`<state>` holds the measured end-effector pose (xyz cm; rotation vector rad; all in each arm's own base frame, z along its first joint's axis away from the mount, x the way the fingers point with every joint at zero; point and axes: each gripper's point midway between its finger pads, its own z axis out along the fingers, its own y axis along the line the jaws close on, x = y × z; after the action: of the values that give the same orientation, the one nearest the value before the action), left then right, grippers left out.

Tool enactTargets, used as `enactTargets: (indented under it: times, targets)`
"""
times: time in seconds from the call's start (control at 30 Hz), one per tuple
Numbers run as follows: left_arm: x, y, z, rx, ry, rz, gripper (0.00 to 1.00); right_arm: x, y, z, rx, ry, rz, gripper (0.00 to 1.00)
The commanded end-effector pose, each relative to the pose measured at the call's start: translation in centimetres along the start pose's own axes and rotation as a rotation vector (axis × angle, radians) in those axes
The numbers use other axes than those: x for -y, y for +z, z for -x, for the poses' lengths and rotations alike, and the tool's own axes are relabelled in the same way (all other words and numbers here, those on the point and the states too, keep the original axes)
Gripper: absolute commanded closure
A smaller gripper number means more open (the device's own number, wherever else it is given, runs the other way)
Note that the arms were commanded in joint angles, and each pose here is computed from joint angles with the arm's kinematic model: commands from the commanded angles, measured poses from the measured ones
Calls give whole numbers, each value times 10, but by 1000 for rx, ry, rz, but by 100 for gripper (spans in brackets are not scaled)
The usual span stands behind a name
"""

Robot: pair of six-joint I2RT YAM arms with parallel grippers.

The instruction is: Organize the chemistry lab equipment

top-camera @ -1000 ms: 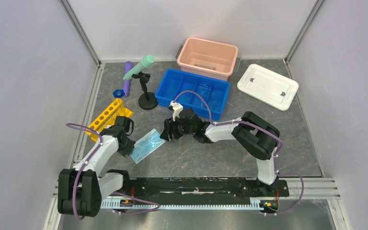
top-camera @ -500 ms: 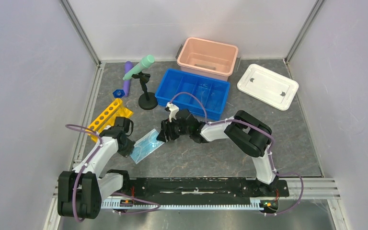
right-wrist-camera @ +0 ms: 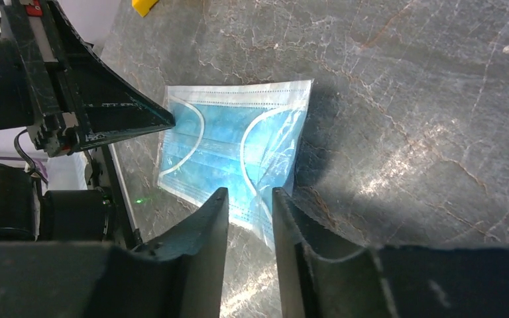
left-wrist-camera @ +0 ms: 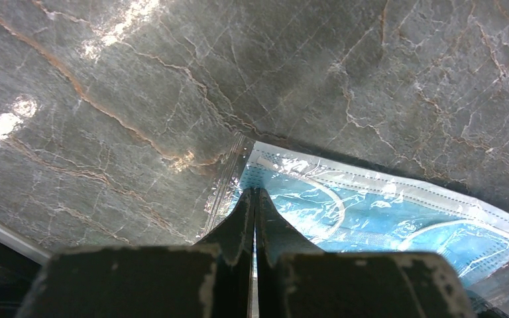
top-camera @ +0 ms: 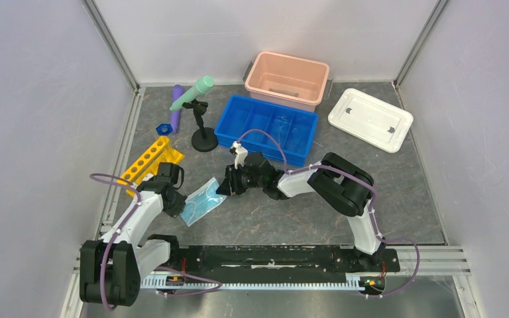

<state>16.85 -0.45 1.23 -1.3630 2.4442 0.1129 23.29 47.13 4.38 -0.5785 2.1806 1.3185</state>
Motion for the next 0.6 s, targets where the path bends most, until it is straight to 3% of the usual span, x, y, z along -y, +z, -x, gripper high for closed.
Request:
enactTargets:
  times: [0.0,0.2,0.4,0.47,0.57]
  targets:
    - [5,5,-3,-4,8,-46,98,4,1,2,35,-10,-19,66]
    - [5,4,-5,-5,1,-59,98,38,-4,9,37,-125,-205,60]
    - [5,4,-4,0,5,-60,98,38,1,-1,-3,-125,-176,60]
    - [6,5,-3,0,4,-60,98,38,2,-5,-6,-114,-166,63]
    - [7,4,-2,1,13,-66,98,41,-1,-4,0,-116,-176,78]
